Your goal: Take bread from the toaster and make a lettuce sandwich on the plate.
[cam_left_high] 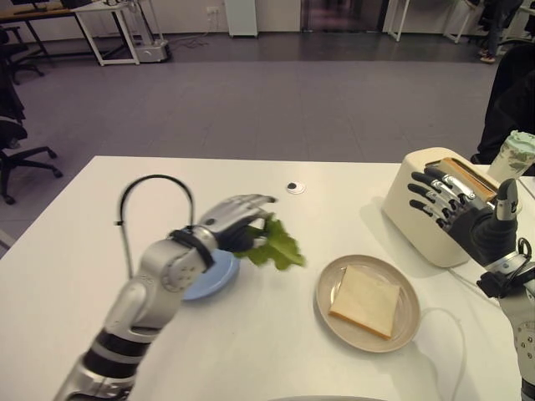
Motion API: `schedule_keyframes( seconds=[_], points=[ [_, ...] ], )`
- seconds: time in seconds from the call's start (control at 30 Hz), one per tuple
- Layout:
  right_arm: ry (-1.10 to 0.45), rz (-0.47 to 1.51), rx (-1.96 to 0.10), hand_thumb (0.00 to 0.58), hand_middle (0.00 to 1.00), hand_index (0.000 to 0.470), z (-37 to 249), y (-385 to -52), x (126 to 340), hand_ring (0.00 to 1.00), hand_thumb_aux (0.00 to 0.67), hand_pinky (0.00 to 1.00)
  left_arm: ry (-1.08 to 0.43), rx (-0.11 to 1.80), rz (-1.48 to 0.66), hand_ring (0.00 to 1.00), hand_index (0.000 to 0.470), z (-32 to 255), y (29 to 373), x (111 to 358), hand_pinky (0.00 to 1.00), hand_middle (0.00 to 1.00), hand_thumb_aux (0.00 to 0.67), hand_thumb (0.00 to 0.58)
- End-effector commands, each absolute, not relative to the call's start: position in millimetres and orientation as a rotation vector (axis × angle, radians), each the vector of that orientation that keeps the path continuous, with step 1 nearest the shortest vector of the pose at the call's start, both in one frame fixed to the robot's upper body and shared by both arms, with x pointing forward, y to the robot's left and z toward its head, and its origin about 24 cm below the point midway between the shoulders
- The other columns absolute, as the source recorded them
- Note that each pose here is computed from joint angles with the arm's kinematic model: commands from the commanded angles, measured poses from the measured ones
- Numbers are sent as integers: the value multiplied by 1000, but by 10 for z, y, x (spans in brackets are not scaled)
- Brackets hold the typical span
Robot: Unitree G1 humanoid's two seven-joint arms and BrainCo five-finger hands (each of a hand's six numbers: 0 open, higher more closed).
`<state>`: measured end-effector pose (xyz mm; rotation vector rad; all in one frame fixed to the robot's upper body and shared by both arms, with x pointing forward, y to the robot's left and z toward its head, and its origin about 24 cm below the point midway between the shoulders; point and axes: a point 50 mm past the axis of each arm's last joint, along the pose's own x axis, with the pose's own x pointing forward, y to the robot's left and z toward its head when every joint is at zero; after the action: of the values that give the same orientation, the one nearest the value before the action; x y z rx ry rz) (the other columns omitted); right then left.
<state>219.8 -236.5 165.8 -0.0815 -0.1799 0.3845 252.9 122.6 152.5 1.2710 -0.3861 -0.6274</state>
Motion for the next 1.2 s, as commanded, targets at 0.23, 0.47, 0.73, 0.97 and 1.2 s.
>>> schedule_keyframes(
  seconds=[0.23,0.47,0.73,0.97,1.2],
  points=[
    [-239,178,-315,0,0,0,1744,-2629,2427,0,0,0,-482,1064,-986,0,470,1269,-239,2526,0,0,670,580],
    [-355,-19,-650,0,0,0,2028,-2826,2492,0,0,0,-265,1186,-1111,0,470,630,-250,2590,0,0,670,580],
    [-321,-212,-1037,0,0,0,1956,-3152,2611,0,0,0,-204,1229,-1133,0,435,711,-120,2628,0,0,620,577],
    [-132,-139,-1132,75,0,31,1472,-3301,2718,0,45,0,-268,1185,-1041,0,0,861,-115,2680,0,0,0,0],
    [-73,-151,-1159,580,0,470,1344,-3380,2773,0,670,0,-425,1111,-922,0,0,1265,-72,2658,0,0,0,0]
  ],
)
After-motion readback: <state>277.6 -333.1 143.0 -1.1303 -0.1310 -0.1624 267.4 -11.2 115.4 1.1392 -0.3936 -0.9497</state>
